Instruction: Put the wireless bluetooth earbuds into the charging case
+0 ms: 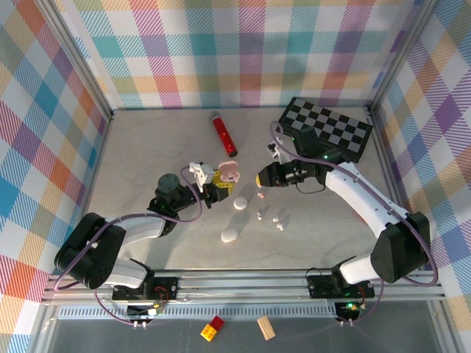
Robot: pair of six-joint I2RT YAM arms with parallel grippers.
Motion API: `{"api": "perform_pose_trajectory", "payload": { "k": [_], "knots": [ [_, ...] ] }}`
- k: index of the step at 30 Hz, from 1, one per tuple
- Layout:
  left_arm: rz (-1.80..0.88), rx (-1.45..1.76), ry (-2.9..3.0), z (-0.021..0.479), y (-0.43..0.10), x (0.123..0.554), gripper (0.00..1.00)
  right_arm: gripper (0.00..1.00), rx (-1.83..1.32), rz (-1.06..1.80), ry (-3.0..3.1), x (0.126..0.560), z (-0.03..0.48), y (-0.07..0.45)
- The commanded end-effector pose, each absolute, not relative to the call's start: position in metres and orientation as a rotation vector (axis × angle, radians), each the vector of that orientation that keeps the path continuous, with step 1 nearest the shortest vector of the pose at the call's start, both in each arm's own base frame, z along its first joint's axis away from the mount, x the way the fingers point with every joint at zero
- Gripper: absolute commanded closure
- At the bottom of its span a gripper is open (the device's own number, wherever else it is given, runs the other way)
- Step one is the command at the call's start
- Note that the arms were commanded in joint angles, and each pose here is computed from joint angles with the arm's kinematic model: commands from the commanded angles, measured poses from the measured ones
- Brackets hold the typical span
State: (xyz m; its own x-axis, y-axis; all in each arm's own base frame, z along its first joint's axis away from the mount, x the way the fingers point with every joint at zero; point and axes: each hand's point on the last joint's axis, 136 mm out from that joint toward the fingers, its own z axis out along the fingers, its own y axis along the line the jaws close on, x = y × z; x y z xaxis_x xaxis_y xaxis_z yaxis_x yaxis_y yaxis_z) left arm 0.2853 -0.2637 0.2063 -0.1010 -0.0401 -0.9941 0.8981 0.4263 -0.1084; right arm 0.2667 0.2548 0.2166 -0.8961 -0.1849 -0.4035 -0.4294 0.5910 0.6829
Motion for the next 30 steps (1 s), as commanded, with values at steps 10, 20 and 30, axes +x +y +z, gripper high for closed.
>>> {"api": "perform_pose_trajectory", "payload": {
  "k": [10, 20, 30],
  "knots": [
    [-0.952, 0.86, 1.37, 0.221, -0.267, 0.278, 0.68, 0.79, -0.334, 1.203, 2.62, 0.282, 0.216, 0.258],
    [-0.957, 0.895, 1.334, 0.223, -0.27, 0.274, 0.68, 0.79, -0.502, 1.194, 2.579, 0.267, 0.233, 0.271],
    [-0.962, 0.911, 1.328, 0.224, -0.273, 0.272, 0.7, 0.79, -0.744, 1.197, 2.454, 0.248, 0.263, 0.303]
  ]
}}
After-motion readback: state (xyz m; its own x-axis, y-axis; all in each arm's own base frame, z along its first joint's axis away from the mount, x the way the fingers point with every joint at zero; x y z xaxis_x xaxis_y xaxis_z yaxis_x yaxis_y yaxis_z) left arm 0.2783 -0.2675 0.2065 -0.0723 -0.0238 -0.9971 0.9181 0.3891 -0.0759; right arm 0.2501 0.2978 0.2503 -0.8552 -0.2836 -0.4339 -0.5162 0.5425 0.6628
